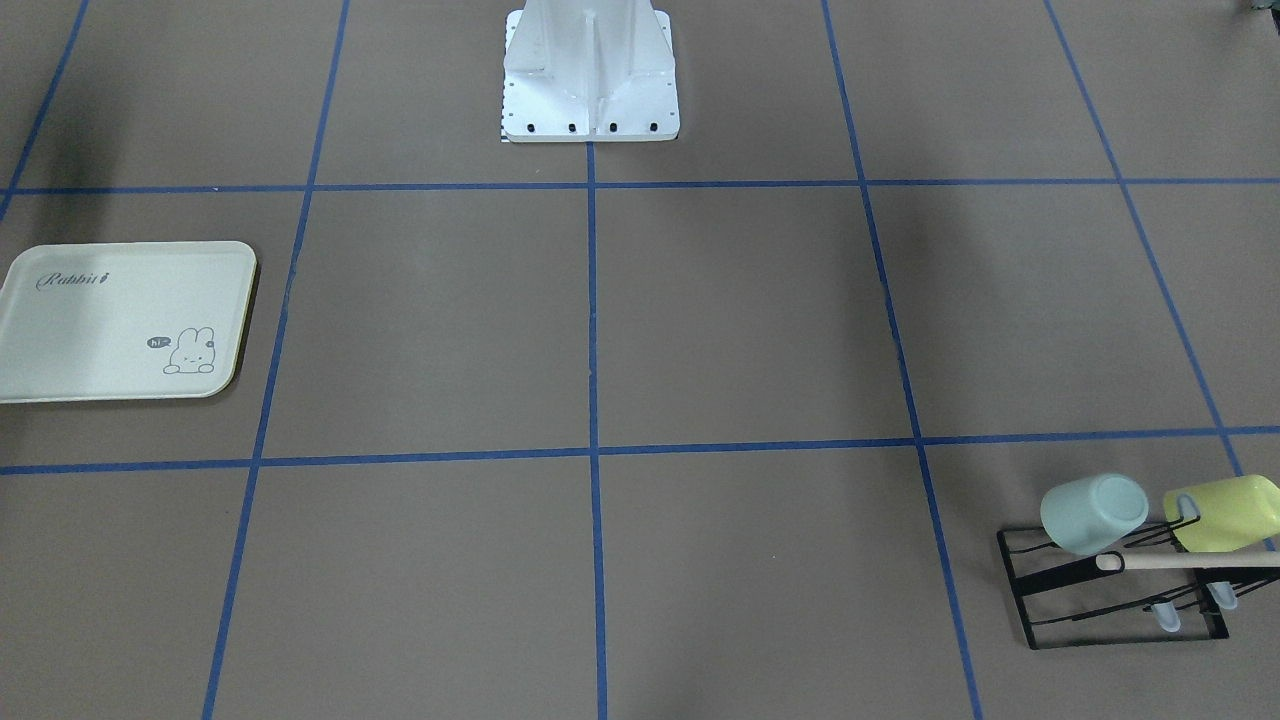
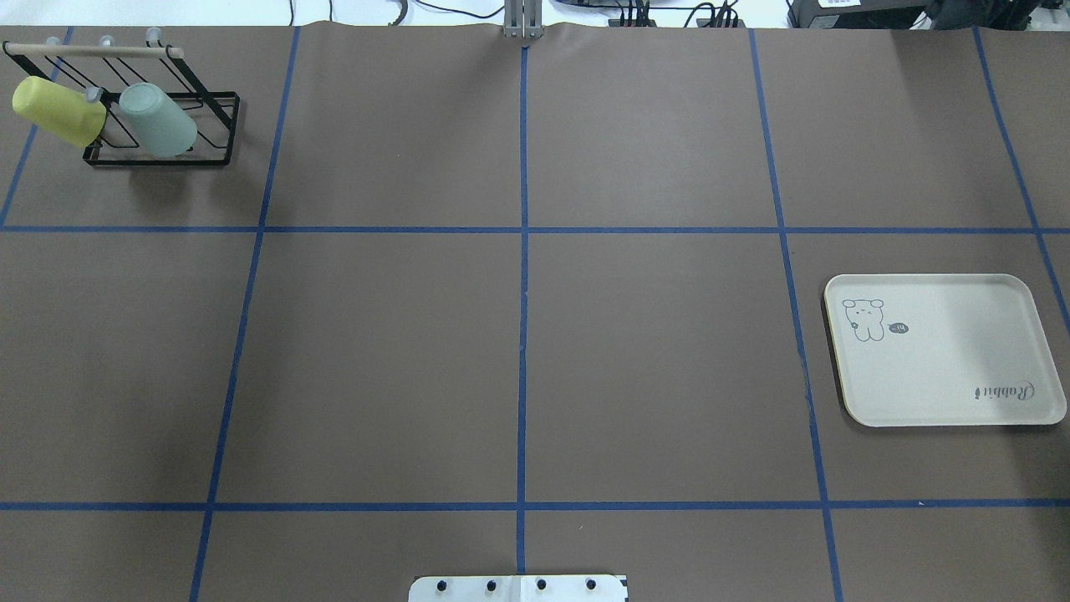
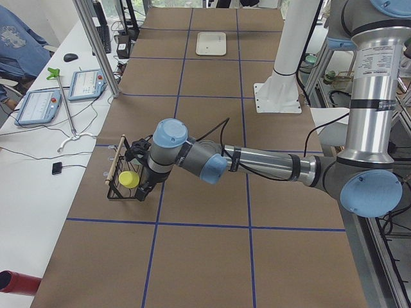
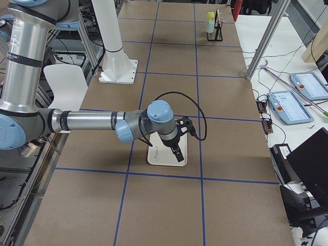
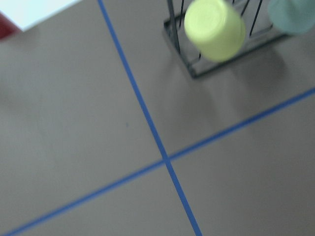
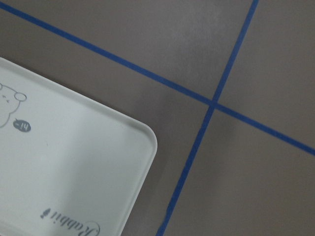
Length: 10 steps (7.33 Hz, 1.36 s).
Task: Left arm grabs green cup and hands to right arm on tray
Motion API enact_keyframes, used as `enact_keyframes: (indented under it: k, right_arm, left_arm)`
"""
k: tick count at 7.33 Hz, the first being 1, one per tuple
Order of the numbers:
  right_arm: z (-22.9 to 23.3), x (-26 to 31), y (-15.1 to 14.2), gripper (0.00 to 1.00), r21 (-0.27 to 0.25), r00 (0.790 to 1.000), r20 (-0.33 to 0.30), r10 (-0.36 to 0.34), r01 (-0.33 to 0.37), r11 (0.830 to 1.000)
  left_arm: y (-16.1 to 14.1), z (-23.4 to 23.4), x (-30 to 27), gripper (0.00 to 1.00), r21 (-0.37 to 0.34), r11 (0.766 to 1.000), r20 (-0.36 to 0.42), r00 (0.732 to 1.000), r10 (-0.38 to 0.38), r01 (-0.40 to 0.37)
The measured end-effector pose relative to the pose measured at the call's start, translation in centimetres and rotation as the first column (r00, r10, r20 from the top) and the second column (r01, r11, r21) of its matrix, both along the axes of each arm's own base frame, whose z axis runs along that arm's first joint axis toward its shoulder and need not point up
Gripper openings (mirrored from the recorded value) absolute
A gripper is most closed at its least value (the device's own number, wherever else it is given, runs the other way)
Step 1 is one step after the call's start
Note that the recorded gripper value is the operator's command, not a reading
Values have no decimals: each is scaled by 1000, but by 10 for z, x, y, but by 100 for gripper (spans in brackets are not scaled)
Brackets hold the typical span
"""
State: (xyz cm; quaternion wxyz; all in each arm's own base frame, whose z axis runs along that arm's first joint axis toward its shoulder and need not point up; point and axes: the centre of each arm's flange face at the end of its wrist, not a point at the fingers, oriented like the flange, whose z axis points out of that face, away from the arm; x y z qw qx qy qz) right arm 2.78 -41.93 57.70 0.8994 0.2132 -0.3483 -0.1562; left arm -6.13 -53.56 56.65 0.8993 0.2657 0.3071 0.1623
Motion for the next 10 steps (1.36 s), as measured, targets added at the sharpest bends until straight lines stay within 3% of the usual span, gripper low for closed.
enact_keyframes:
  k: [2, 3, 7, 10]
  right_arm:
    - [-24, -23, -19, 100, 39, 999, 42, -13, 12, 999]
    - [-36, -40, -29, 100, 41, 998, 65, -27, 24, 999]
    - [-120, -139, -72, 100, -42, 978, 209, 7, 2, 999]
    - [-137, -160, -77, 100, -50, 972, 234, 1, 11, 999]
  left_arm:
    - [-27, 22, 3, 100, 63, 998, -20, 999, -25, 26]
    - [-44, 6, 21, 100, 55, 996, -73, 995, -68, 73]
    - [-110, -95, 139, 100, -36, 995, -236, 966, -103, 97]
    - [-133, -129, 200, 100, -120, 991, -195, 977, -89, 66]
